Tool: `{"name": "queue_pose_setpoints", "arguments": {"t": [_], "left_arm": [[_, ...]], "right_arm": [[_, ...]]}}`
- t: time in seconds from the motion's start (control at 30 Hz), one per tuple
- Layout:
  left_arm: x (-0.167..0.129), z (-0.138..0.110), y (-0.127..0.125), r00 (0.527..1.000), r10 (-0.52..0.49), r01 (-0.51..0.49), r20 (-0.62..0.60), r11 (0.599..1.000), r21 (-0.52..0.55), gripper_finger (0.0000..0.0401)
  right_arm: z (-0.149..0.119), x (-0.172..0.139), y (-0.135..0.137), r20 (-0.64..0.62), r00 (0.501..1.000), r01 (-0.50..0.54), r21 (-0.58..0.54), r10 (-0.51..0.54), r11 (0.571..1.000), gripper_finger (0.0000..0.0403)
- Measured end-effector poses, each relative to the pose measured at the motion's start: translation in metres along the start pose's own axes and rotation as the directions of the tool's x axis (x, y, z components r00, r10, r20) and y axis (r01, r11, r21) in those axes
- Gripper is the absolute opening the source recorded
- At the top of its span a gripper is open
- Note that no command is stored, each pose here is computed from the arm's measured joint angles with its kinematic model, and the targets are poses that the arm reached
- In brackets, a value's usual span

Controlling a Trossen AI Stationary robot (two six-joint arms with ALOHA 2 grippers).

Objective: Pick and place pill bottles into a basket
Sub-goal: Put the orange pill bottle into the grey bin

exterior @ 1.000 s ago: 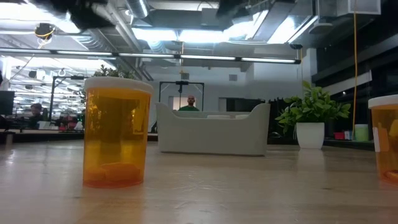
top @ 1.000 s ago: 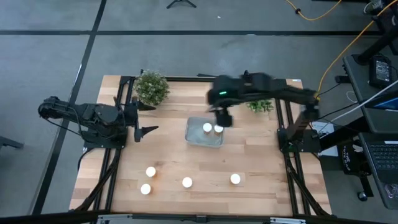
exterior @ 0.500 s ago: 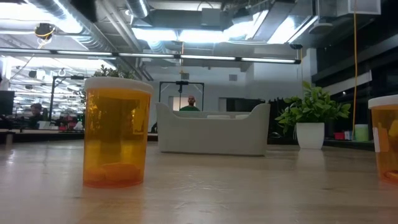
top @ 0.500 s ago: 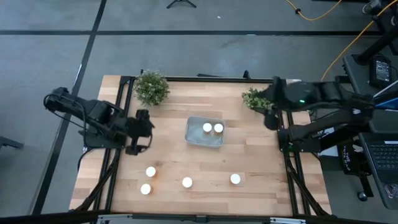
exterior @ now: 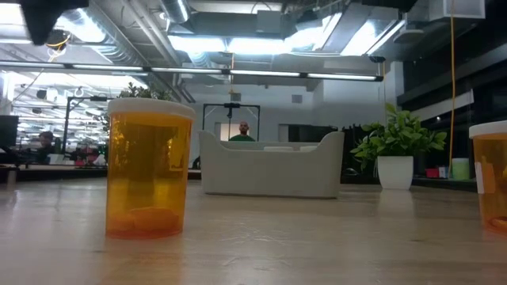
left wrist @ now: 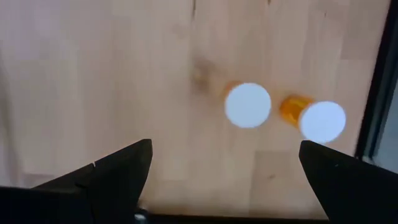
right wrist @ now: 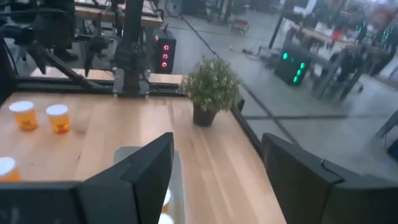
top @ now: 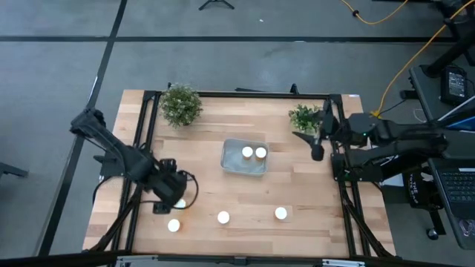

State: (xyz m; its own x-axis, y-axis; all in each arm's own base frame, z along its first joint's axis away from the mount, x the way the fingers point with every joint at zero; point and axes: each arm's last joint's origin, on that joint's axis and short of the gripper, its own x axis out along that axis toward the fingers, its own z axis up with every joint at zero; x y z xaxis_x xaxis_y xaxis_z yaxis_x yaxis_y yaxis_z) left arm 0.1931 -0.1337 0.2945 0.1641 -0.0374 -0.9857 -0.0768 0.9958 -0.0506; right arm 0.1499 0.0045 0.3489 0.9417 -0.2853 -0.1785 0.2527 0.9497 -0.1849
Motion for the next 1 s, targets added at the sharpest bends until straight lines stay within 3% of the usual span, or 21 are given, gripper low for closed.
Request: {"name": "queue_pose_setpoints", "arguments": {"t": [0.17, 0.4, 1.0], "left_arm": [[0.017, 0.009, -0.016, 1.0, -0.009, 0.008, -0.003, 0.997, -0.072, 0.04], [0.027, 0.013, -0.021, 0.996, 0.071, -0.062, 0.051, 0.986, -0.156, 0.04], [0.047, -0.003, -0.04, 0.995, 0.087, -0.07, 0.055, 0.963, -0.261, 0.04]], "right_arm": [[0.005, 0.006, 0.002, 0.016, 1.0, 0.001, -0.061, 0.0, 0.998, 0.0245], [0.01, 0.006, 0.003, 0.056, 0.997, -0.042, -0.108, 0.048, 0.993, 0.0245], [0.01, 0.004, 0.003, 0.062, 0.995, -0.073, -0.139, 0.082, 0.988, 0.0245]]}}
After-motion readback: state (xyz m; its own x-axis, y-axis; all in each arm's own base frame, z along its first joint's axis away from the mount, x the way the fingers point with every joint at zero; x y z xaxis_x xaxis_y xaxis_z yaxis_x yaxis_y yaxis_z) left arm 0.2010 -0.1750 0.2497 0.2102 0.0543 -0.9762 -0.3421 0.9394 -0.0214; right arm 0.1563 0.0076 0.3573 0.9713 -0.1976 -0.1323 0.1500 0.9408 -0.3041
